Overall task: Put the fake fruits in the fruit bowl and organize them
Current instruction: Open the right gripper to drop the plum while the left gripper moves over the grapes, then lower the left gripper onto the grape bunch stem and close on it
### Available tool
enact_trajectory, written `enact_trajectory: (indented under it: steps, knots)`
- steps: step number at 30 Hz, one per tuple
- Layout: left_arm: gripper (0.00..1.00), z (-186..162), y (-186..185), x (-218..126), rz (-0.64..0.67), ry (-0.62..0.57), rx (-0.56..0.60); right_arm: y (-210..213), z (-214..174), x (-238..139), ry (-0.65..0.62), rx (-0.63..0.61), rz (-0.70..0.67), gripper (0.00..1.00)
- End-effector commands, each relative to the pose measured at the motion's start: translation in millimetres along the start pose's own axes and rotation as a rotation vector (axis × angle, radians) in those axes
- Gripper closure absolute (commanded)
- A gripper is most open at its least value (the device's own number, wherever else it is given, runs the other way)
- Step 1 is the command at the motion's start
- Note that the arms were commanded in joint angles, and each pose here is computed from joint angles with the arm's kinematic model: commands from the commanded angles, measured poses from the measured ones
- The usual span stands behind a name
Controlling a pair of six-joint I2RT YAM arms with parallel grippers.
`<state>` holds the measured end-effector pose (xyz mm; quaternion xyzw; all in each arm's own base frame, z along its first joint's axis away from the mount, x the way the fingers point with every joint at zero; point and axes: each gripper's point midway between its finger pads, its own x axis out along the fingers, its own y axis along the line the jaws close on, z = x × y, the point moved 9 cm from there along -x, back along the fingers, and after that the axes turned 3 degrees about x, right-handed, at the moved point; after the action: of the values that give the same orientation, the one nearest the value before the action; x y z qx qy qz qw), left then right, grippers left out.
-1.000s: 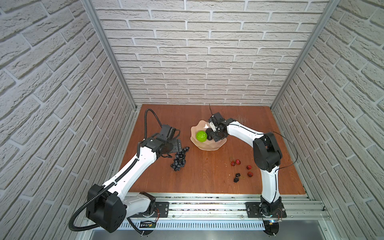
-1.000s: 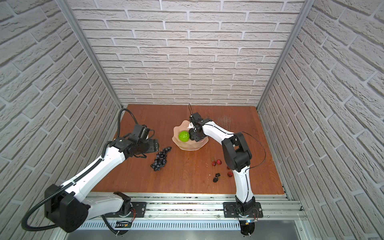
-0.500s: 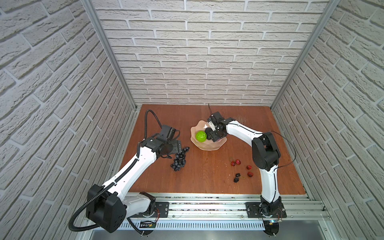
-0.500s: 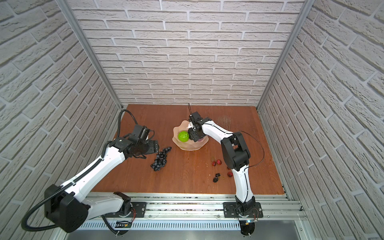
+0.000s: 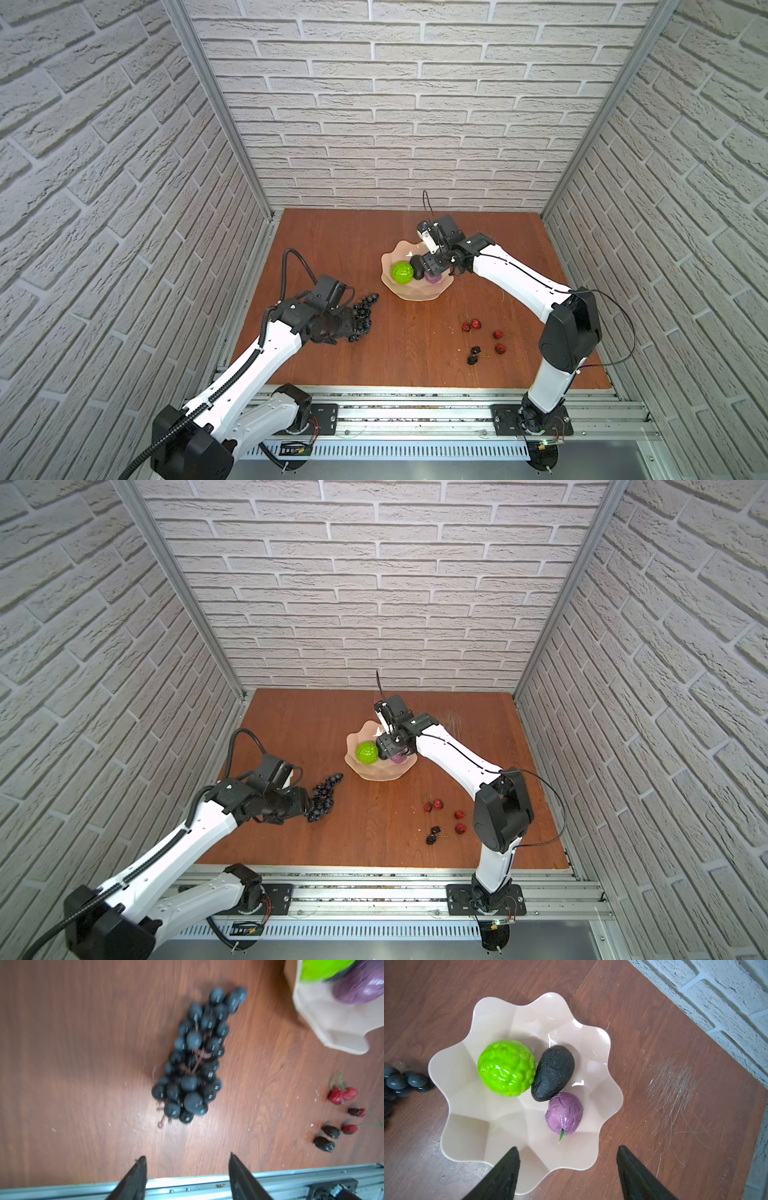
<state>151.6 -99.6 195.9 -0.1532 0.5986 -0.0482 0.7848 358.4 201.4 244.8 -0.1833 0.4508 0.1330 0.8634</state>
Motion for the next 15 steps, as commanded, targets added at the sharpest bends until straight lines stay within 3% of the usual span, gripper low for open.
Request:
enact_trajectory:
  steps: [1,9,15]
  knots:
    - [0.40,-13,-1,5,-0.030,0.012,-0.064,3,0,-20,-0.067,0.032,0.005,0.26]
    - [0.48,-13,0,27,-0.020,0.009,-0.043,10,-5,-44,-0.167,0.083,0.105,0.30]
    - [0.54,-9,1,45,-0.008,0.014,-0.015,11,-11,-39,-0.141,0.085,0.107,0.32]
